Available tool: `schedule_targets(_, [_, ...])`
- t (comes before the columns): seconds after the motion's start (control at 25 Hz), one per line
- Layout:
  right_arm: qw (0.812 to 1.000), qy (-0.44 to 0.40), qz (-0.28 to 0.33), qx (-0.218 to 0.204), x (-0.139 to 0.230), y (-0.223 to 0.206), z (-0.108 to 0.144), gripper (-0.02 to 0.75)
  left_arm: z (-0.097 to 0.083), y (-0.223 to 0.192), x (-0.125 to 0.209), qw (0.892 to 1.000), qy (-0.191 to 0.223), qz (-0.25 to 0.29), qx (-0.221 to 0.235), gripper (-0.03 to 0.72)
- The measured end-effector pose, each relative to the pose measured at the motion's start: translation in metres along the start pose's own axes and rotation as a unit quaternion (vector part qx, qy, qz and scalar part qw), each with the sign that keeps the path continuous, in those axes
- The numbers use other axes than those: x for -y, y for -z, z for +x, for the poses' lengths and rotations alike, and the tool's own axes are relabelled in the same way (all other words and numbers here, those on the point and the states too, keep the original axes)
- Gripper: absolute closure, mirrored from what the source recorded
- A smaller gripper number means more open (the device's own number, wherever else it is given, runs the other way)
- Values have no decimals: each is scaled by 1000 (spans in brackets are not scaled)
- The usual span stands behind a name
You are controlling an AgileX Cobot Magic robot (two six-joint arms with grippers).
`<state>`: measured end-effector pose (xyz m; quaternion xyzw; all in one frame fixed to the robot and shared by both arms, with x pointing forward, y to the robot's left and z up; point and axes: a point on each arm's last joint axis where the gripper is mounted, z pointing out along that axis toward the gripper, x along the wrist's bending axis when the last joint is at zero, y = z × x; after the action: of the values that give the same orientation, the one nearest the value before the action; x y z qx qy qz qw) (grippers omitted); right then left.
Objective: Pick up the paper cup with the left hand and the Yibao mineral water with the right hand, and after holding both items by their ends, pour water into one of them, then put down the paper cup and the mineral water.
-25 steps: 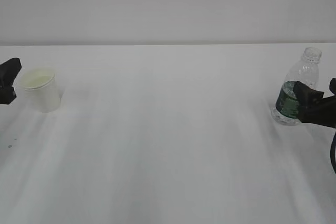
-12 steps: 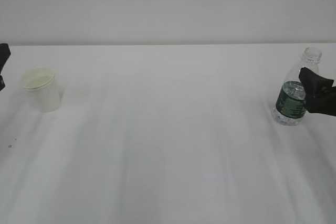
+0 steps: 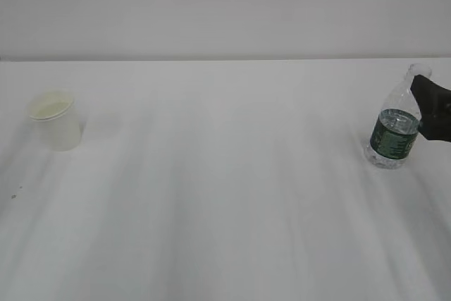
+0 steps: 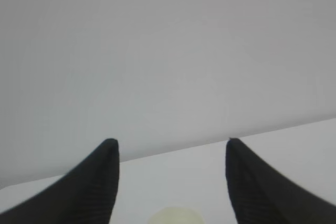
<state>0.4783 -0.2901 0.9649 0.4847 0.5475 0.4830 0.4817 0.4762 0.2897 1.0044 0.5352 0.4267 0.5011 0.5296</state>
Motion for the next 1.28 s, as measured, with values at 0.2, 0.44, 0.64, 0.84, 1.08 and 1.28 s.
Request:
schedule_targets(0.2, [1000,4,-5,-3,-8,6,0,146,0,3,-8,1000,-3,-10,-2,230])
schedule_targets(0.44, [1000,7,-13,-4,-17,11,0,147,0,9,-16,1000,-6,-15,-4,231])
schedule_targets(0.64, [1000,7,-17,-6,-22,15,0,147,1,16,-25,1000,-10,-23,-7,232])
schedule_targets(0.84, [1000,4,-23,-6,-29,20,0,146,1,24,-36,999,-15,-37,-10,232])
schedule_targets(1.08, [999,5,-31,-6,-36,26,0,146,1,34,-49,998,-20,-52,-15,232])
schedule_targets(1.28, [999,5,-40,-4,-44,32,0,147,0,41,-58,997,-23,-66,-17,232])
